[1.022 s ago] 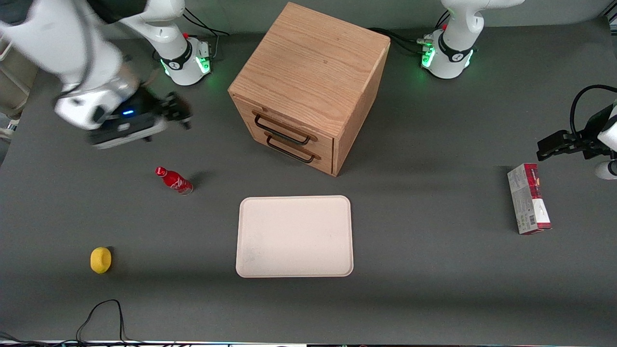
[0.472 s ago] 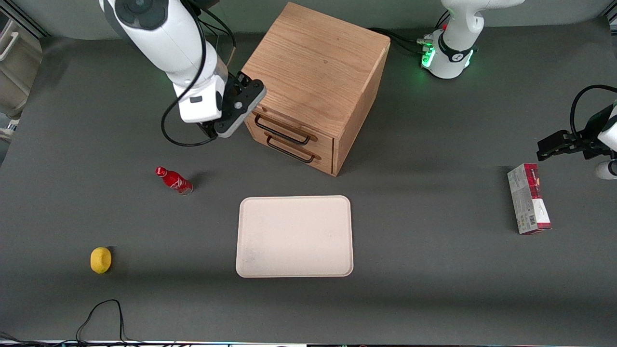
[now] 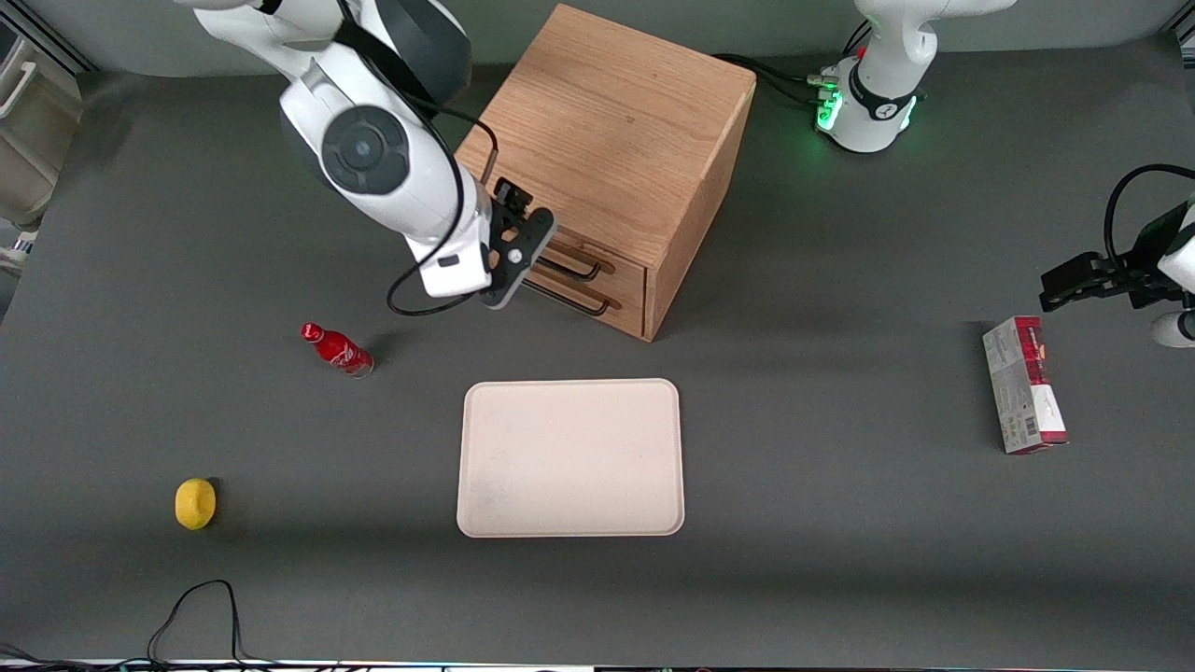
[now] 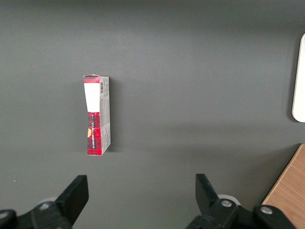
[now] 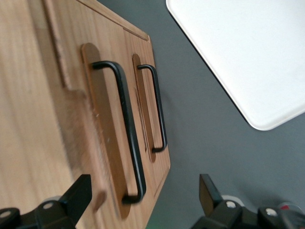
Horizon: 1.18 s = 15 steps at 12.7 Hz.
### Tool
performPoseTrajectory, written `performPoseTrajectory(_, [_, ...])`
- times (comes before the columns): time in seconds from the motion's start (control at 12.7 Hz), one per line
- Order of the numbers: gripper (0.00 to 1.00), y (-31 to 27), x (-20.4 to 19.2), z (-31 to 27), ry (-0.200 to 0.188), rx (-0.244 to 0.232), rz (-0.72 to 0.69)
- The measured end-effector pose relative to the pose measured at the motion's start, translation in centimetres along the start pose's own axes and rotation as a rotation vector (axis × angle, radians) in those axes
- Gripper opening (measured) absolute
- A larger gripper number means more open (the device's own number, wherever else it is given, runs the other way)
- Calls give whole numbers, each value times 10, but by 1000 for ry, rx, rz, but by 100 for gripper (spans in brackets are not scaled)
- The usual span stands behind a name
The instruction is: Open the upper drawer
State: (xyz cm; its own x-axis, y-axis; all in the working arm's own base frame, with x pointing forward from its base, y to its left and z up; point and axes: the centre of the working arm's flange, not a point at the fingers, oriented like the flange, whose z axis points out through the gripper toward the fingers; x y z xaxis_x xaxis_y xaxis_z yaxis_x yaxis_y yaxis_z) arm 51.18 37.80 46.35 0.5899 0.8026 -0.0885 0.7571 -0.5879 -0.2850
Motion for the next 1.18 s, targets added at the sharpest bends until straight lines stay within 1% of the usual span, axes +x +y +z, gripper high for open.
performPoseTrajectory(0.24, [100, 5, 7, 25, -4, 20, -1])
performPoseTrajectory(0.63, [100, 5, 11, 35, 10, 20, -4])
performPoseTrajectory(0.94, [100, 17, 18, 57, 28, 5, -6])
performPoseTrajectory(1.1, [100, 22, 20, 64, 22, 3, -9])
performPoseTrajectory(1.18, [100, 24, 21, 65, 26, -11, -13])
